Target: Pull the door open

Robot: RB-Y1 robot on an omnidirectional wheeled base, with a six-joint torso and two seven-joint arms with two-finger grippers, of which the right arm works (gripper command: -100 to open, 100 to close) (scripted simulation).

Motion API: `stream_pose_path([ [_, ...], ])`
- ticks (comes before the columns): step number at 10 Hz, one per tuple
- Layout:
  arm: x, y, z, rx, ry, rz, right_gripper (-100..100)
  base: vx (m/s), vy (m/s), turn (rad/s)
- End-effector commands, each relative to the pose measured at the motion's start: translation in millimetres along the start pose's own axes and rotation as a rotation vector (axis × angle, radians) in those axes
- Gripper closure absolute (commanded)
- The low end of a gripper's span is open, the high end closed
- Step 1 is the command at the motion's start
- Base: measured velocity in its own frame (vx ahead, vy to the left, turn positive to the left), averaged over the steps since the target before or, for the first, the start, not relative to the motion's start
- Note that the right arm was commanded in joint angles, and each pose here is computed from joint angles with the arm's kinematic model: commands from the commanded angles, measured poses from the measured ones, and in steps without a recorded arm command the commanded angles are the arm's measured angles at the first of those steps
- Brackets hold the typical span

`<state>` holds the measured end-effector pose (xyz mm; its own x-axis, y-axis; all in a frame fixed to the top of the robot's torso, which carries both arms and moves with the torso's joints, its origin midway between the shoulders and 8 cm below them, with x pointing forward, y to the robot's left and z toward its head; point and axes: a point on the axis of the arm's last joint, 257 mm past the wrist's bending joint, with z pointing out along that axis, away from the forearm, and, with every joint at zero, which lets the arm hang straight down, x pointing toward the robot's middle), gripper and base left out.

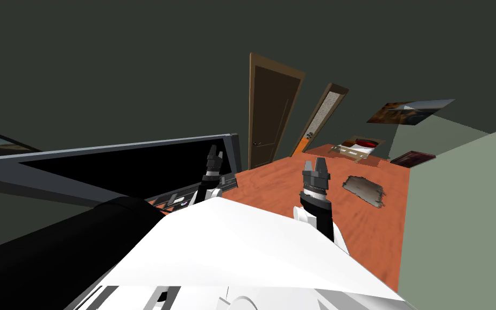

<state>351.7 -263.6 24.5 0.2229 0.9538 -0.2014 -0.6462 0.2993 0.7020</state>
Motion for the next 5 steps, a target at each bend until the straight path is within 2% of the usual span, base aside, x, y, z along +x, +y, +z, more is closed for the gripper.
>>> stream_pose_path([
  [1, 4.0, -8.9, -0.7, 0.011, 0.011, 0.002, -100, 0.060, -0.015, 0.031],
  [5, 15.3, -34.8, -3.0, 0.043, 0.042, 0.009, -100, 0.117, -0.044, 0.031],
])
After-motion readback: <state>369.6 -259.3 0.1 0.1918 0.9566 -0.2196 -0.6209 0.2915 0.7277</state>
